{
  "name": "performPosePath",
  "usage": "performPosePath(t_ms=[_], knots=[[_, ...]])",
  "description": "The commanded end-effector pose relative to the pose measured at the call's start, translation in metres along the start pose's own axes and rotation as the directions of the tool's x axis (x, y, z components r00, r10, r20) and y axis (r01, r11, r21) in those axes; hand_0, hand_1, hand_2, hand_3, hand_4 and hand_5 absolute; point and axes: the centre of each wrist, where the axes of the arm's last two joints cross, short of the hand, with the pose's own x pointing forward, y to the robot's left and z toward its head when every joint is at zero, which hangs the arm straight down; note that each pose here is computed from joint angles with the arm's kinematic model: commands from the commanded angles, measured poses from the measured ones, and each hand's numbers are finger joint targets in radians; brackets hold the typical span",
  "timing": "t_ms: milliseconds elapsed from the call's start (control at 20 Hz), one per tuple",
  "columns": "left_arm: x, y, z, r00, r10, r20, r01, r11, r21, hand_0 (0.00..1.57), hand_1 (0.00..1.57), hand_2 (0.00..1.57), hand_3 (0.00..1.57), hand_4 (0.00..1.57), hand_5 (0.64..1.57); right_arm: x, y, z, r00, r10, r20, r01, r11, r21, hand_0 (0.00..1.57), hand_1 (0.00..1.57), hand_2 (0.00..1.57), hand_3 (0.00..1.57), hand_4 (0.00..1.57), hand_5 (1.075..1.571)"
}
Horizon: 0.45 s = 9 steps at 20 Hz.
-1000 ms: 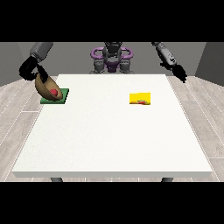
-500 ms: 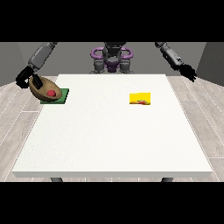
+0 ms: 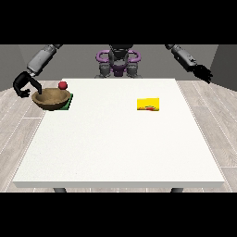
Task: Pick the cup and pour the ball into the bowl, then pick the bowl and place it on the pad
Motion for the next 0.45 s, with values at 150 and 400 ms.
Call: performPosePath(t_ms=[150, 400], knots=[[0.013, 0.011, 0.000, 1.000, 0.010, 0.002, -0.010, 1.000, 0.023, 0.00, 0.00, 0.00, 0.00, 0.88, 1.213, 0.009, -0.030, -0.004, 0.998, -0.068, 0.003, 0.068, 0.998, 0.003, 0.00, 0.00, 0.48, 0.03, 0.00, 1.297], [-0.011, 0.005, 0.033, 0.995, 0.003, -0.104, -0.001, 1.000, 0.018, 0.00, 0.00, 0.00, 0.00, 0.88, 1.213, 0.023, 0.015, -0.006, 0.975, -0.206, 0.080, 0.188, 0.963, 0.192, 0.00, 0.00, 0.10, 0.37, 0.50, 1.371]])
